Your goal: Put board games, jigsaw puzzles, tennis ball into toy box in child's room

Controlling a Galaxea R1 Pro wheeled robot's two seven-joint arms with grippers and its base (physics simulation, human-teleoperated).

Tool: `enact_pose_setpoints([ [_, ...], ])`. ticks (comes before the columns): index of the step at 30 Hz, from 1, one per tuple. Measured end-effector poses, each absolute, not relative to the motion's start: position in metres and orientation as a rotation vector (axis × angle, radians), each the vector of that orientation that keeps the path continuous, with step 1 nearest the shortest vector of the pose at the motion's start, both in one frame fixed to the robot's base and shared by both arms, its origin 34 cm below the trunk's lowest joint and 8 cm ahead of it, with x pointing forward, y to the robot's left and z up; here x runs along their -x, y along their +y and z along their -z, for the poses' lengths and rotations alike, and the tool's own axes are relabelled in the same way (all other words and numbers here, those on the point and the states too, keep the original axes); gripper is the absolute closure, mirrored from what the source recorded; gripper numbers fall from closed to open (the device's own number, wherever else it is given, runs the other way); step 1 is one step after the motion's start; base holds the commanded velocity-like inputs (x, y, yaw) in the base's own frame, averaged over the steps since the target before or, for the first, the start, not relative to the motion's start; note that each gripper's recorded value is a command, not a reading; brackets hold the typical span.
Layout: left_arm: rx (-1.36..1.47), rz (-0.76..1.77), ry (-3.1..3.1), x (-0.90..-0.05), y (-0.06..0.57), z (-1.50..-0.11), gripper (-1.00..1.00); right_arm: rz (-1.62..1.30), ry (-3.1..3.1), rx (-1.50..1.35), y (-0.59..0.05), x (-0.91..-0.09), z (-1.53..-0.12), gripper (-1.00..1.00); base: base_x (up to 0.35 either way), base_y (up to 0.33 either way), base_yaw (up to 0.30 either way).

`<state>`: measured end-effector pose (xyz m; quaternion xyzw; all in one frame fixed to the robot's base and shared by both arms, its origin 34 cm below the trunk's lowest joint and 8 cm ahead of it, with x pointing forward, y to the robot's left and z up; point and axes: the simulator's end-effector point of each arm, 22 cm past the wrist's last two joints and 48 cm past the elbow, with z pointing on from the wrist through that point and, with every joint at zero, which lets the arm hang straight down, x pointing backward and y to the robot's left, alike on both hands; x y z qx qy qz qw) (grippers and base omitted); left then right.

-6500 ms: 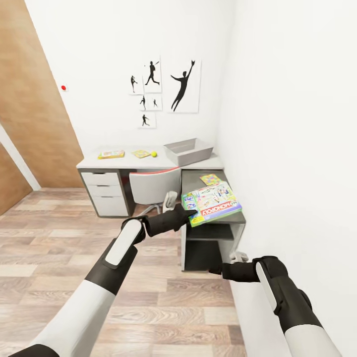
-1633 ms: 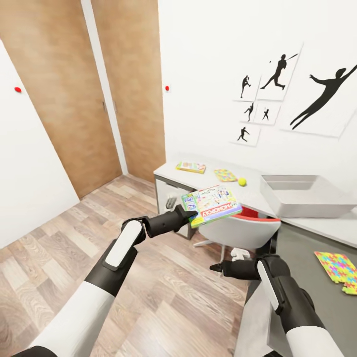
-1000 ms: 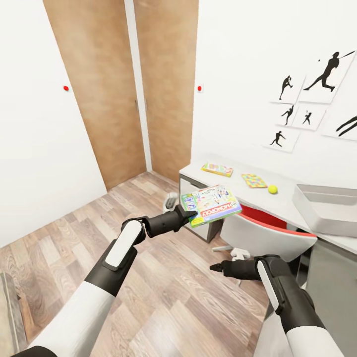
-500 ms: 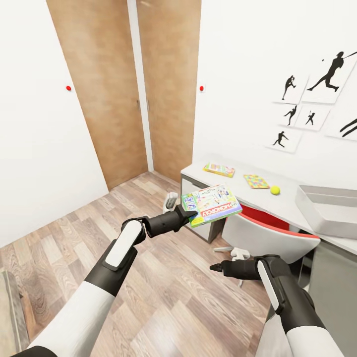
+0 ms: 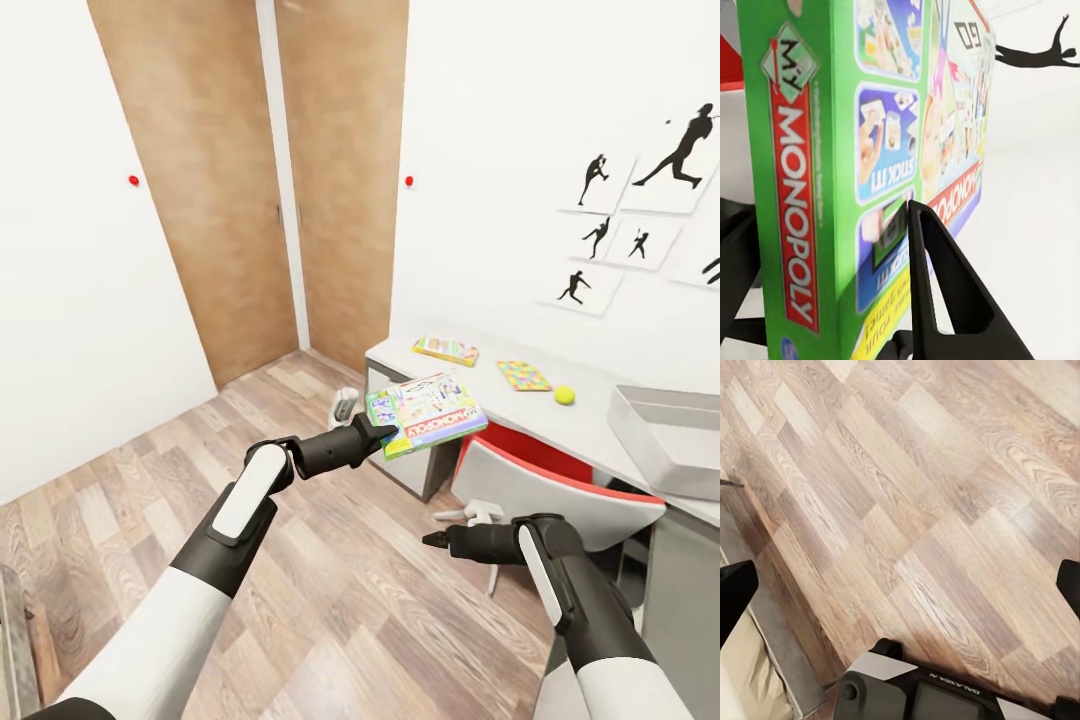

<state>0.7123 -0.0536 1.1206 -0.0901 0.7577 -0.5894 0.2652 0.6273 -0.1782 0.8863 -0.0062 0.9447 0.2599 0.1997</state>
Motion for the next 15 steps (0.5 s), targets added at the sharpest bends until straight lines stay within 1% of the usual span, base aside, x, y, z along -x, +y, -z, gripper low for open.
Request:
enact_pose_setpoints([
  [5, 0.244, 1.593, 2.046, -0.7122, -0.0536, -1.121, 1.0, -0.726, 2.641, 0.018, -0.1781, -0.6273, -0.8864, -1.0, 0.009, 0.0, 0.201],
  [13, 0.244, 1.594, 2.045, -0.7124, -0.0533, -1.1211, 1.0, -0.725, 2.641, 0.016, -0.1785, -0.6275, -0.8864, -1.0, 0.002, 0.0, 0.259],
  [15, 0.244, 1.593, 2.045, -0.7125, -0.0532, -1.1211, 1.0, -0.725, 2.641, 0.016, -0.1786, -0.6274, -0.8863, -1.0, 0.0, 0.0, 0.131],
])
